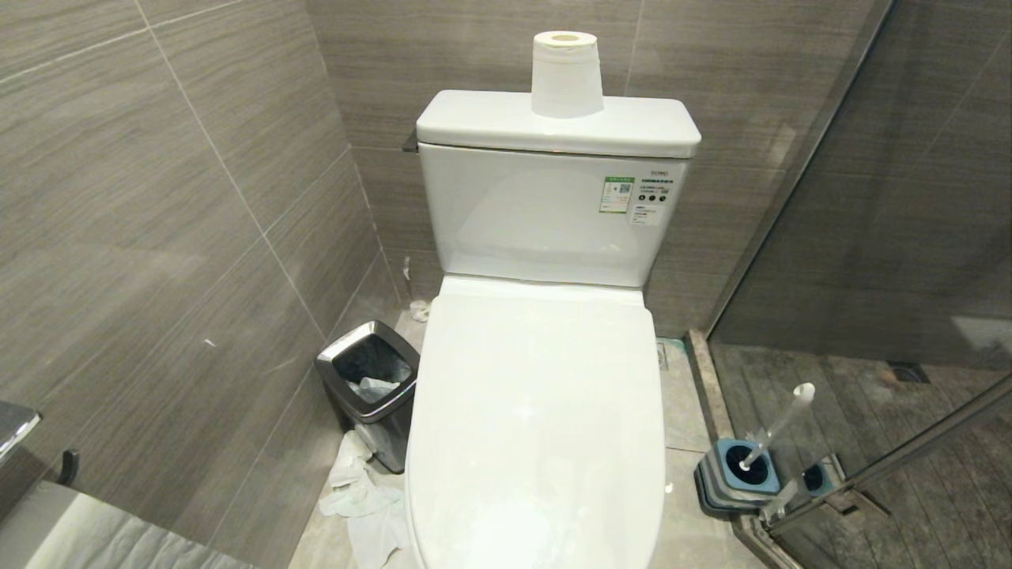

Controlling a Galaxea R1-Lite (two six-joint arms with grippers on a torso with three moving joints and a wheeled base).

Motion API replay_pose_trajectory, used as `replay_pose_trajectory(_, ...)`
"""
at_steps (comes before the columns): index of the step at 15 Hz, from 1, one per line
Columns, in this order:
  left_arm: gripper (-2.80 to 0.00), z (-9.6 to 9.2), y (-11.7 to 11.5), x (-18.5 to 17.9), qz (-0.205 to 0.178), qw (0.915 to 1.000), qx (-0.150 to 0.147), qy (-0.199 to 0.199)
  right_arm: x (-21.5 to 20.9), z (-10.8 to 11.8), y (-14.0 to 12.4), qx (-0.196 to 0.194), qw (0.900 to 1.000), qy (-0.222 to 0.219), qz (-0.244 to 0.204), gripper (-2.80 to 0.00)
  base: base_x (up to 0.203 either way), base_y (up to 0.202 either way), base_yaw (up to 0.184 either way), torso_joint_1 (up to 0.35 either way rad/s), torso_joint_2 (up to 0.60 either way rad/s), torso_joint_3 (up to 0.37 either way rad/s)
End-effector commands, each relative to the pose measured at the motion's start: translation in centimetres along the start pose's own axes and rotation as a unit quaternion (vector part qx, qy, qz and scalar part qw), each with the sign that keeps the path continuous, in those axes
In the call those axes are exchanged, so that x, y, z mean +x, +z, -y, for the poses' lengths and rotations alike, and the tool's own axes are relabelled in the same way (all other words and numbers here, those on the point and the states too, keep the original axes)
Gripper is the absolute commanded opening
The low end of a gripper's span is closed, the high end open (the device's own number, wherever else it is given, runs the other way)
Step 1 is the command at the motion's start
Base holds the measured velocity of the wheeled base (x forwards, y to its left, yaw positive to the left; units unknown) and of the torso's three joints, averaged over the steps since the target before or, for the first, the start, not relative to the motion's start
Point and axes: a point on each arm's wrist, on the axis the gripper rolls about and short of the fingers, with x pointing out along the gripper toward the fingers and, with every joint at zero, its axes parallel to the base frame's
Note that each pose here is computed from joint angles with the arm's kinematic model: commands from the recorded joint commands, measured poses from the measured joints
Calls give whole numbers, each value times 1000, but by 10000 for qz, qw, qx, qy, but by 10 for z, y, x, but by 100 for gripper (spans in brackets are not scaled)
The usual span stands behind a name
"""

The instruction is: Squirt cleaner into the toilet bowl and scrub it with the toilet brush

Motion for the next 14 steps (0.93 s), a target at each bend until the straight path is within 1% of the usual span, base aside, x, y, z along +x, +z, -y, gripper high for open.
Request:
replay_pose_trajectory(1,-280,0,-2,1,-41,10000,-5,8,1,0,-3,-3,10000,8,-55,-280,0,0,0,0,0,0)
replay_pose_trajectory(14,-280,0,-2,1,-41,10000,-5,8,1,0,-3,-3,10000,8,-55,-280,0,0,0,0,0,0)
